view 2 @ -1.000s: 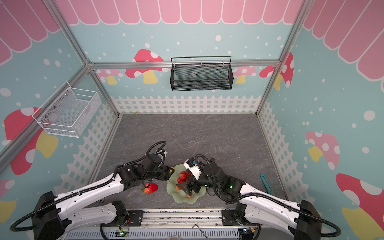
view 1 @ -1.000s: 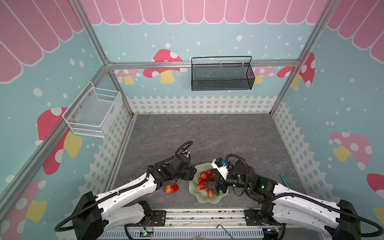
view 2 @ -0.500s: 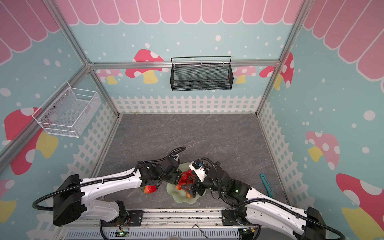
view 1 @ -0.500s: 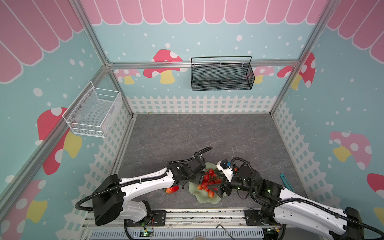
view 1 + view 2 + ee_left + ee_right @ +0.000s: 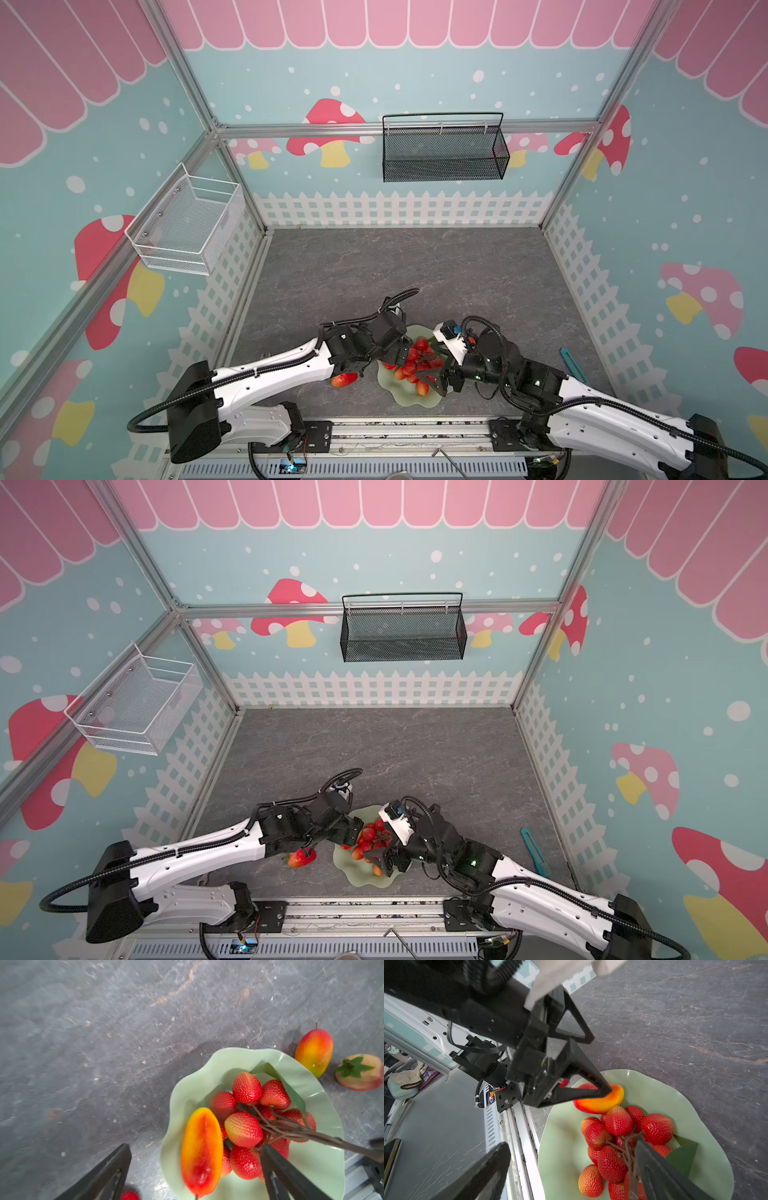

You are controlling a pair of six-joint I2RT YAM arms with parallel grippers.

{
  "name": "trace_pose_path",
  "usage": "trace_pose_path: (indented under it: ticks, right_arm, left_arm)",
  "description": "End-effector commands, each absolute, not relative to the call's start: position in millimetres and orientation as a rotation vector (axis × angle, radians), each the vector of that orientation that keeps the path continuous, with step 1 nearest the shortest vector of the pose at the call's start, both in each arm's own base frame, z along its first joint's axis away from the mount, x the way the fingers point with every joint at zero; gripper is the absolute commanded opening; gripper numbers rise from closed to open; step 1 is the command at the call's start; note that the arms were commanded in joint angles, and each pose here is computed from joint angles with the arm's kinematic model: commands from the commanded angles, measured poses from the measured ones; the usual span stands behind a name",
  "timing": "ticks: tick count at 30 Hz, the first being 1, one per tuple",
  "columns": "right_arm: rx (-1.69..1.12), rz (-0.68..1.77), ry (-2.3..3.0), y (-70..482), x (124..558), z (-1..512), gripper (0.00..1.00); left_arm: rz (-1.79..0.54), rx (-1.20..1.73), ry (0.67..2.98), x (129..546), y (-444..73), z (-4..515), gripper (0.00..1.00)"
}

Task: Place and organize the fake fruits in the fruit bowl
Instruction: 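Carry the mango into the bowl with the left gripper and release it, then grasp the red strawberry-shaped fruit beside the bowl with the left gripper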

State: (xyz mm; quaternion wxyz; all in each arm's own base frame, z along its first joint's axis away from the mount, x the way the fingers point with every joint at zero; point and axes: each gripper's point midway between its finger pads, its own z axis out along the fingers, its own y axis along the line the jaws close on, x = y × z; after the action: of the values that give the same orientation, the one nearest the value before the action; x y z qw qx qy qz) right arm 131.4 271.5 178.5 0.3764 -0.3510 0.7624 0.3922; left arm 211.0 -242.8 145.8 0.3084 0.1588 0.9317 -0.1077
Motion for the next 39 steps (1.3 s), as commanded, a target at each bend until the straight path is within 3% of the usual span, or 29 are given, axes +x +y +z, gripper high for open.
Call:
trace_pose_path:
  ticks: [1, 8, 15, 20, 33, 39]
  right_arm:
    - [-0.982, 1.075, 1.899, 279.1, 119.7, 182.0, 0.97]
    - [-1.19, 1.243, 1.78, 309.1, 85.2, 190.6, 0.97]
    - [-1.259, 1.327, 1.582, 317.4, 65.6, 214.5, 0.97]
    - [-1.288, 1.323, 1.598, 318.7, 64.0, 207.9, 0.97]
    - [-1.244, 1.295, 1.635, 313.6, 68.9, 198.8, 0.97]
    - [-1.251, 1.291, 1.658, 316.2, 70.2, 194.0, 0.97]
  left_arm:
    - [-0.083, 0.357, 2.465, 208.0, -199.8, 160.5, 0.99]
    - [0.173, 0.104, 2.605, 180.9, -136.1, 128.8, 1.0]
    - [0.101, -0.08, 2.671, 152.4, -113.9, 95.3, 1.0]
    - [0.017, -0.022, 2.694, 152.7, -129.5, 77.6, 1.0]
    - [0.247, 0.051, 2.815, 149.1, -118.7, 40.5, 1.0]
    - [0.216, 0.049, 2.829, 157.8, -120.1, 30.9, 0.99]
